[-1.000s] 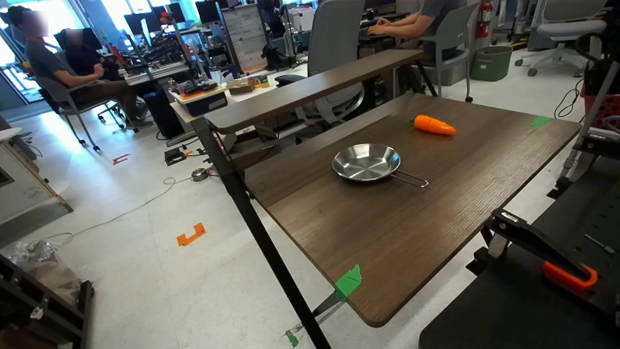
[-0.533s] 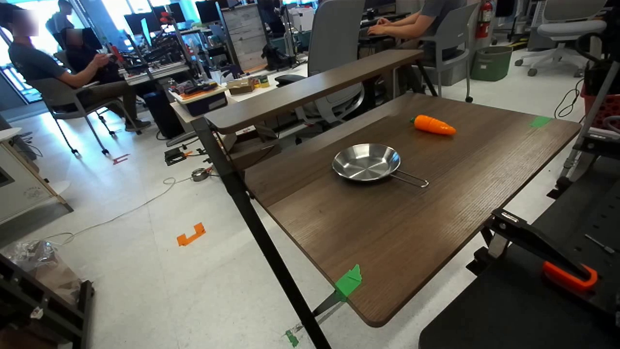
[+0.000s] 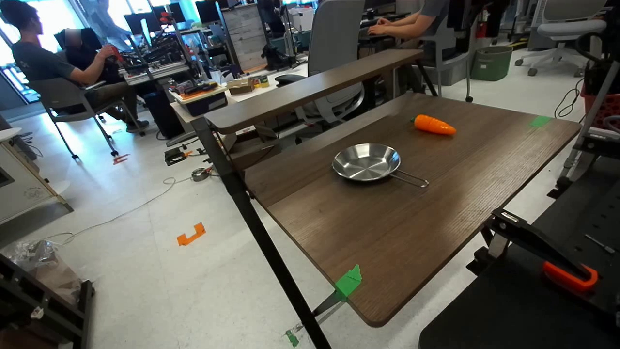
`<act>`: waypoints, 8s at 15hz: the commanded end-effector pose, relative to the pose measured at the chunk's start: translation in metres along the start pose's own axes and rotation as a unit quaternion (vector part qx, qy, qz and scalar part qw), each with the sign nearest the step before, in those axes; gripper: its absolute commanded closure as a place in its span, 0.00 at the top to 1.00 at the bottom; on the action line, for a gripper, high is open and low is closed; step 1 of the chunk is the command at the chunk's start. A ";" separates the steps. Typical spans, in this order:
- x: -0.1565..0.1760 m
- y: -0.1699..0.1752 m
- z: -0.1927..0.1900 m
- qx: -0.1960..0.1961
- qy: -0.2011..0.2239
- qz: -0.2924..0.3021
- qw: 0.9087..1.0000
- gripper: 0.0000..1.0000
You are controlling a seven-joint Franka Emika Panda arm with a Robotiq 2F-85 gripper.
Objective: Pick the carrot and put it on the pan
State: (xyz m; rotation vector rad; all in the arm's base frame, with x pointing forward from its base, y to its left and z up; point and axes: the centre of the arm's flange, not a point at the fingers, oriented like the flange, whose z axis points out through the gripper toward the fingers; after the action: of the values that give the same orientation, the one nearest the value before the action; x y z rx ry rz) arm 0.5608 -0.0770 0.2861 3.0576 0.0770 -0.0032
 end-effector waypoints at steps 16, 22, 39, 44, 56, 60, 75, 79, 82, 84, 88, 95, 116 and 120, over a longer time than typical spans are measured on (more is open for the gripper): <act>0.097 -0.013 0.083 0.048 -0.015 -0.040 0.998 1.00; 0.094 -0.025 0.101 0.054 -0.038 -0.052 0.996 1.00; 0.071 -0.006 0.146 0.048 -0.091 -0.034 0.994 1.00; 0.085 -0.005 0.147 0.047 -0.087 -0.033 0.995 1.00; 0.119 -0.005 0.162 0.040 -0.071 -0.020 0.996 1.00; 0.120 -0.009 0.174 0.043 -0.081 -0.024 0.995 1.00; 0.117 -0.008 0.177 0.048 -0.099 -0.024 0.994 0.36; 0.116 -0.007 0.174 0.047 -0.099 -0.022 0.994 0.14; 0.111 -0.006 0.163 0.049 -0.089 -0.021 0.995 0.14; 0.104 -0.003 0.146 0.050 -0.079 -0.020 0.995 0.14; 0.088 0.001 0.100 0.046 -0.071 -0.013 0.996 0.14; 0.049 -0.017 0.022 0.047 -0.050 -0.023 0.997 0.14; 0.036 -0.060 -0.064 0.056 -0.030 -0.054 0.997 0.14; 0.037 -0.064 -0.070 0.057 -0.032 -0.057 0.996 0.14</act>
State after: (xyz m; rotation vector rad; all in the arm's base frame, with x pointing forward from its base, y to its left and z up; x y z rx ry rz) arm 0.5974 -0.0130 0.3405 3.1442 0.2596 -0.0951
